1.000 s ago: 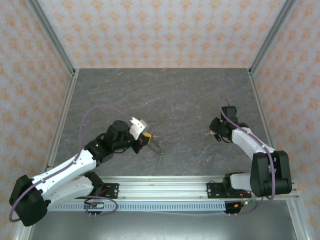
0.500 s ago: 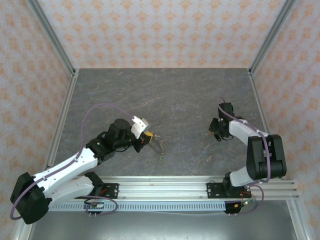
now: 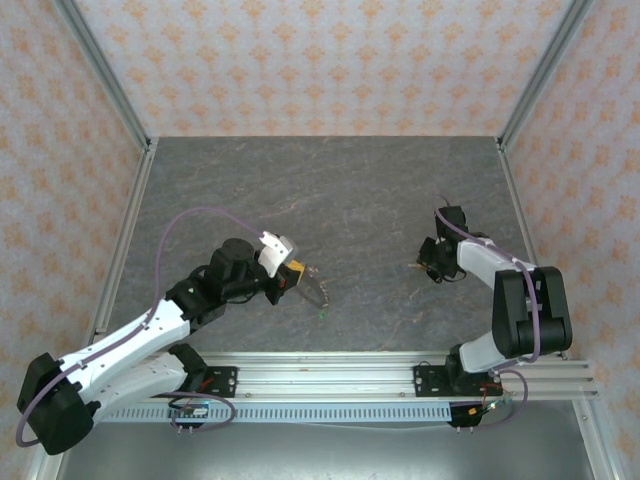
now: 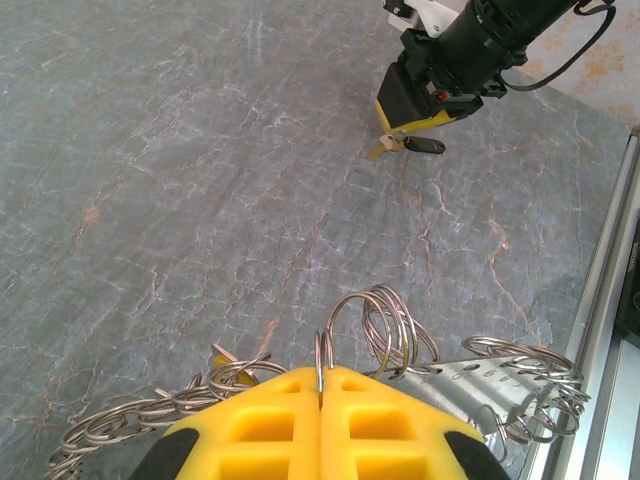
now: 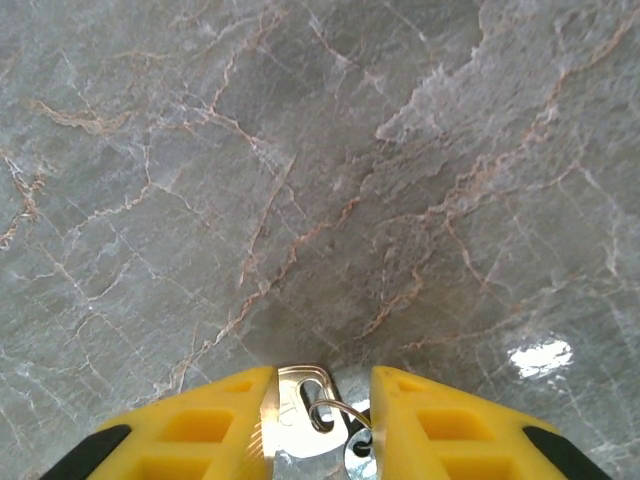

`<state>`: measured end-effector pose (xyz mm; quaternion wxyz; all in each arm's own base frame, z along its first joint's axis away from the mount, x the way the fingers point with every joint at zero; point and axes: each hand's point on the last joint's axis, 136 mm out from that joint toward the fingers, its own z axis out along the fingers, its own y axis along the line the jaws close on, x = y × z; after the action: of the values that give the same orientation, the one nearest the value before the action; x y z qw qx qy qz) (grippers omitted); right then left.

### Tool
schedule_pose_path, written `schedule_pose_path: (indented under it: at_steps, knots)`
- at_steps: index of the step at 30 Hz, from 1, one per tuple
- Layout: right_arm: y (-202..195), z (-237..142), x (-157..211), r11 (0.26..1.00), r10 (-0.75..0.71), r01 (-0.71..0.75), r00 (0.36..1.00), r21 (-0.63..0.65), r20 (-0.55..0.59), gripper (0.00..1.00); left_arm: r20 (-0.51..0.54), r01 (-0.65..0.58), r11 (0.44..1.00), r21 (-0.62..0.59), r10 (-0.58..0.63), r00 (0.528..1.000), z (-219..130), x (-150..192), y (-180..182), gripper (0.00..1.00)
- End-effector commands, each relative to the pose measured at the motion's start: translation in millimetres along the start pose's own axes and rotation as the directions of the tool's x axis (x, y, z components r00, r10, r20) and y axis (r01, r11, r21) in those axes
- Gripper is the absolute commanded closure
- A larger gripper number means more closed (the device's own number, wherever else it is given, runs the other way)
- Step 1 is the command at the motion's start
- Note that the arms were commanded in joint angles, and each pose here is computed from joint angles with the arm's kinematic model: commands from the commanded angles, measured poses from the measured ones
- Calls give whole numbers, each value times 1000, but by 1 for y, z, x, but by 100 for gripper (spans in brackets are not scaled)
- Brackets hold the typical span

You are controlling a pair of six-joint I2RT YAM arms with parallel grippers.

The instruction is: Put the keys on the keyring

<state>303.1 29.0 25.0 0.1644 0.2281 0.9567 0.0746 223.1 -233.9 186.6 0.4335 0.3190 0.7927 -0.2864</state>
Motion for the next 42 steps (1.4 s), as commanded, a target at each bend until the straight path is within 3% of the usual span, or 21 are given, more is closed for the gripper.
schedule_pose_path:
  at_steps: [1,15,25,27,28,37,42]
  knots:
    - [1,-6,2,999,32,-32,999,-2,-28,71,59,-30,999,-10,31,998,-3,-15,2,100]
    - [2,-9,14,1000,20,-21,997,-20,-72,78,54,-5,1000,-19,6,999,-6,-4,3,100]
    - [-4,-9,3,999,49,-48,999,13,-15,83,56,4,1000,-22,-3,998,-8,-2,3,100]
    - [-3,-9,3,999,49,-49,999,8,-10,96,55,5,1000,-24,-4,999,-8,-2,4,100]
    - [-2,-9,3,999,50,-50,999,3,-9,96,53,5,1000,-25,-4,999,-8,-2,4,100]
    - [-1,-5,9,998,57,-58,998,-19,-22,95,47,2,1000,-30,-1,999,-6,-1,5,100]
    - [7,-12,7,997,39,-40,999,-64,-9,100,46,2,1000,-24,-1,999,-6,-2,4,100]
